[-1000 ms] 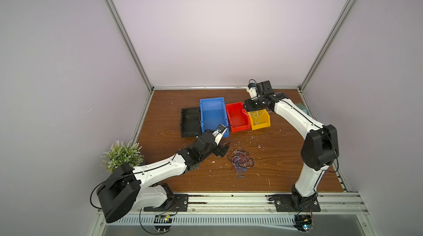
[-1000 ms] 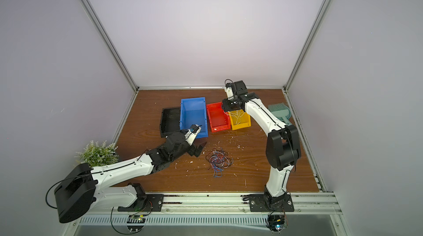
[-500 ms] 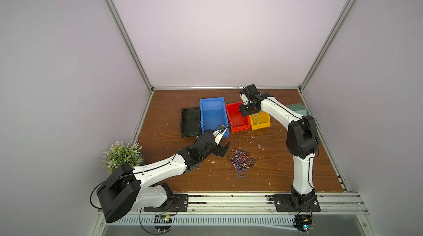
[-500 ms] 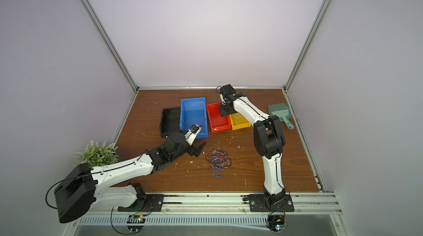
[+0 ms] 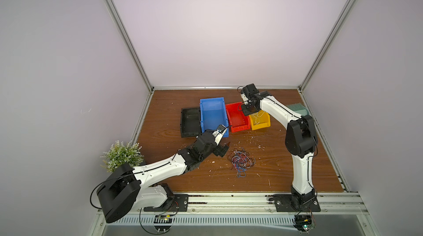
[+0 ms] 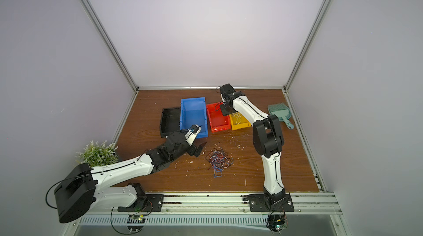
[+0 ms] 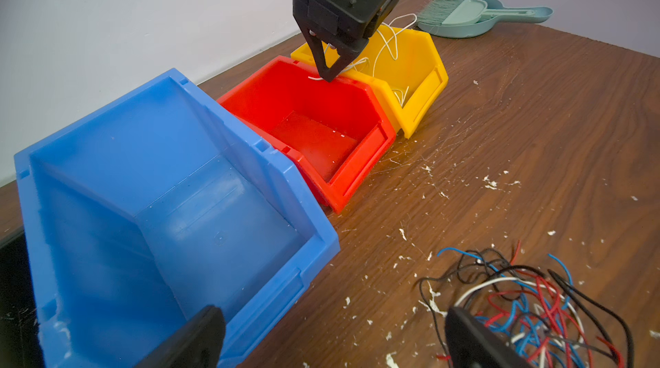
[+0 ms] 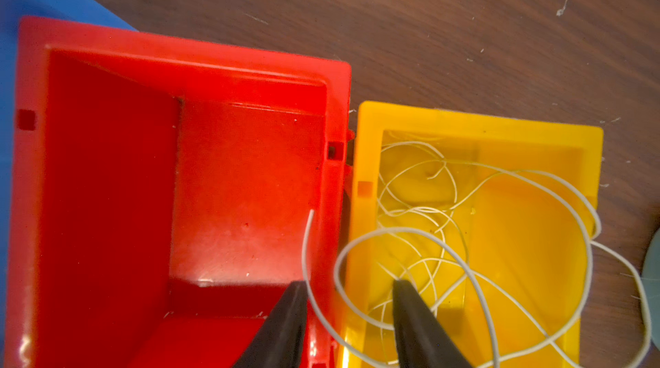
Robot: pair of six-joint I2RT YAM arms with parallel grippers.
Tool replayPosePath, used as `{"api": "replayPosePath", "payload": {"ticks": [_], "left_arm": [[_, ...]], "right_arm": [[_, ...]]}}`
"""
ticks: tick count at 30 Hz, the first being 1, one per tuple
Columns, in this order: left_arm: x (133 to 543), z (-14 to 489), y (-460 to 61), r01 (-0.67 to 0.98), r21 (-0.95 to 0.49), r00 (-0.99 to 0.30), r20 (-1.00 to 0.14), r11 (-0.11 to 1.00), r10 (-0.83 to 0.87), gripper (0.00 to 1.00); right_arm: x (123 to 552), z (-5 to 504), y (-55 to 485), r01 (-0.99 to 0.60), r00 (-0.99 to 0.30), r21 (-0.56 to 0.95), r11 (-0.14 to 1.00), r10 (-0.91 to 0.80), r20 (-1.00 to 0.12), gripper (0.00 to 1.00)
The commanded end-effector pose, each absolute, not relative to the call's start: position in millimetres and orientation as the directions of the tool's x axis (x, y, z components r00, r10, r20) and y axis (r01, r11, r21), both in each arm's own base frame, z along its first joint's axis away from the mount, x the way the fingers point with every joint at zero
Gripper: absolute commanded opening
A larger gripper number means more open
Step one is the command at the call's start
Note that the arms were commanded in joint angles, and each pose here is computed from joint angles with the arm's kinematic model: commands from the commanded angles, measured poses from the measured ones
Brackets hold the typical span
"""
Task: Untangle and sort cables by color
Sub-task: Adjust the cable in the bin.
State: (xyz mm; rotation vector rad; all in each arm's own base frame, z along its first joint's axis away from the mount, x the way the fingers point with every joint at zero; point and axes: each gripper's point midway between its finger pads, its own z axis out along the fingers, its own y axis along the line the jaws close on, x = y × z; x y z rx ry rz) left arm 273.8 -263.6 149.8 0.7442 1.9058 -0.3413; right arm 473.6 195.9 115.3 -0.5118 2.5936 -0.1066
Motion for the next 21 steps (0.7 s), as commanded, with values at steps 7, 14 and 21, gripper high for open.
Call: {"api": "replayPosePath", "payload": {"ticks": [7, 14, 21], "left_arm": [[277.5, 150.6, -261.3, 0.623, 0.095, -0.295, -0.891, 0.777, 0.346, 0.99], [277.4, 149.3, -261.6, 0.625, 0.095, -0.297, -0.889, 0.775, 0.349, 0.99], [277.5, 148.5, -262.1, 0.626, 0.094, -0.298, -0.888, 0.774, 0.349, 0.99]], "right_arm": [[476.3, 128.4, 194.1, -0.334, -0.797, -0.198, 0.921, -0.389, -0.462, 0.22], [475.6, 128.2, 193.8, -0.340, -0.796, -0.202, 0.919, -0.395, -0.458, 0.05], [475.7, 132.0, 193.0, -0.339, -0.792, -0.206, 0.918, -0.397, -0.464, 0.00]]}}
